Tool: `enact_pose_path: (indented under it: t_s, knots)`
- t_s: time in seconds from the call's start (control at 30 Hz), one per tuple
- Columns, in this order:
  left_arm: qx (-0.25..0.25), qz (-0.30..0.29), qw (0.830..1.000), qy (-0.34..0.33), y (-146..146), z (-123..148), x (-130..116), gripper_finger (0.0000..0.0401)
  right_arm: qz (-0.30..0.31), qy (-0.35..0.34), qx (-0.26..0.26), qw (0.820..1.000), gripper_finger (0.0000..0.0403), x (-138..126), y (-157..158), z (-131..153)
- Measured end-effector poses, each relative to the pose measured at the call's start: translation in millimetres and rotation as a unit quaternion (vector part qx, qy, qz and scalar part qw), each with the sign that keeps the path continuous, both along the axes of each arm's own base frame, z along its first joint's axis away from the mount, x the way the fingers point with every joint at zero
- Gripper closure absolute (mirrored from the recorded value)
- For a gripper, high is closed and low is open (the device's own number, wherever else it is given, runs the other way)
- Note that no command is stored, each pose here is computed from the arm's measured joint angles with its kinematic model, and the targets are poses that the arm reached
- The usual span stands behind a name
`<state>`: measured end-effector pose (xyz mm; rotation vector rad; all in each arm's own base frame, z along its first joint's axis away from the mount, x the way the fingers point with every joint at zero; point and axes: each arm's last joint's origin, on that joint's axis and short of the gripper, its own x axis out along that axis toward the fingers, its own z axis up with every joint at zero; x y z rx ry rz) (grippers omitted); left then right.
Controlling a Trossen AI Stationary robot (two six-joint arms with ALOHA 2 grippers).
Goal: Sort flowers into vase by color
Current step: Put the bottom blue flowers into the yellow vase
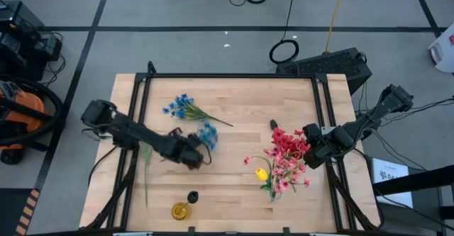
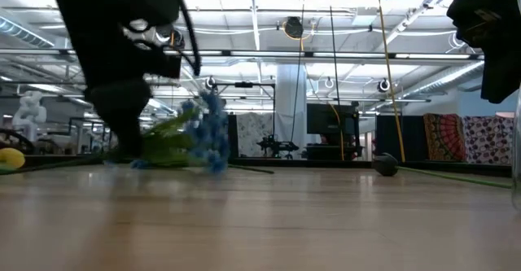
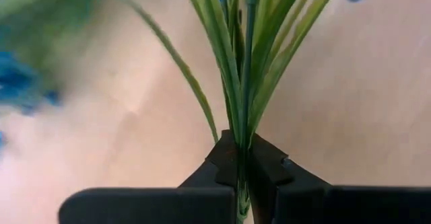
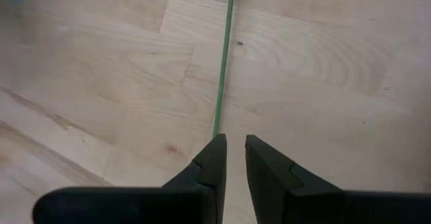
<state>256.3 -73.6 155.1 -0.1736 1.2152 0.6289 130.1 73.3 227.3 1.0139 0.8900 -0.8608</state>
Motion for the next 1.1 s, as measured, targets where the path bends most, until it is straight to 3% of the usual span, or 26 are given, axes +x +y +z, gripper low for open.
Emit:
enact_pose_path:
  t_s: [0.3,0.47,0.67,0.8,0.93,1.1]
  knots:
    - [0.028,0.046,0.985,-0.163,40.2,77.3,-20.2,0.039,0.002,-0.002,0.001,1.0,0.0355,0.5,0.3,0.1]
    - [0.018,0.052,0.95,-0.307,41.9,128.4,-51.7,0.039,0.005,-0.002,0.0,1.0,0.0355,0.5,0.4,0.1]
    - [-0.033,-0.049,0.893,-0.446,15.4,173.9,-93.4,0.039,0.005,-0.003,-0.001,1.0,0.0355,0.5,0.4,0.2]
    - [-0.063,-0.126,0.857,-0.496,-7.4,189.8,-113.3,0.039,0.004,-0.003,-0.001,1.0,0.0355,0.6,0.4,0.2]
    - [-0.06,-0.186,0.834,-0.516,-33.9,192.6,-122.1,0.039,0.0,-0.008,0.003,1.0,0.0355,1.2,0.8,0.4]
    - [-0.033,-0.179,0.826,-0.533,-57.8,177.8,-130.3,0.039,0.0,-0.011,0.004,1.0,0.0355,1.7,1.1,0.6]
